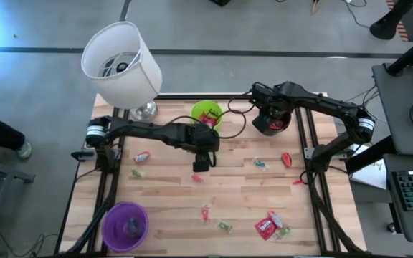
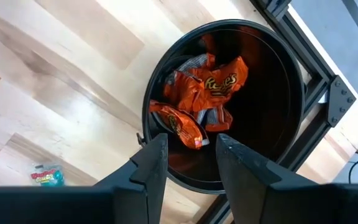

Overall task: Sort candy
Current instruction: Put the green gummy candy into the violet bucket

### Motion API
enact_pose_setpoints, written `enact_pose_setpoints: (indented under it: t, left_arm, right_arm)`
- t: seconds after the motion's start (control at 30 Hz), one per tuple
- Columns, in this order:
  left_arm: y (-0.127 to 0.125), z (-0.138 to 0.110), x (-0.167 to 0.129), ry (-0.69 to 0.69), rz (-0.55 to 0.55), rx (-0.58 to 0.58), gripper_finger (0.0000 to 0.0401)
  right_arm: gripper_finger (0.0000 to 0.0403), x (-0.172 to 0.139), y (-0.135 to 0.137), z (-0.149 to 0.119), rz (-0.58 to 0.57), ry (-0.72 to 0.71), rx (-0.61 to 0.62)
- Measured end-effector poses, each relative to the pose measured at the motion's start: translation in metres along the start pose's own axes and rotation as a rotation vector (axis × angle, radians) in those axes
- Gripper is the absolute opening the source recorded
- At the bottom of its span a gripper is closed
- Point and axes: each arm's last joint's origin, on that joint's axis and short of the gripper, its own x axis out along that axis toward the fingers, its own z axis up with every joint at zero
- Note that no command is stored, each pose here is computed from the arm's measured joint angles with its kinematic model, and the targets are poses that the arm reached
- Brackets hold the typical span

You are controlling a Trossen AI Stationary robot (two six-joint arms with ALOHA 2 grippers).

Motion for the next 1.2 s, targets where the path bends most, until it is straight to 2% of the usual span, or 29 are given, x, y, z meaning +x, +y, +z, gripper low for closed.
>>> enact_pose_setpoints:
  t: [0.33, 0.6, 0.93, 1.2]
  left_arm:
    - [0.011, 0.0, 0.036, 0.032, -0.065, -0.048, 0.0168]
    - [0.007, -0.003, 0.059, 0.071, -0.116, -0.067, 0.0168]
    - [0.006, -0.002, 0.074, 0.054, -0.135, -0.078, 0.0168]
    - [0.007, -0.005, 0.091, 0.079, -0.155, -0.13, 0.0168]
  right_arm:
    - [0.013, -0.001, 0.0, 0.0, 0.0, -0.007, 0.002]
    - [0.013, -0.001, 0.0, 0.0, 0.003, -0.007, -0.002]
    - [0.013, -0.001, 0.0, 0.0, 0.004, -0.007, 0.0]
    - [0.013, -0.001, 0.001, -0.001, 0.068, 0.016, 0.001]
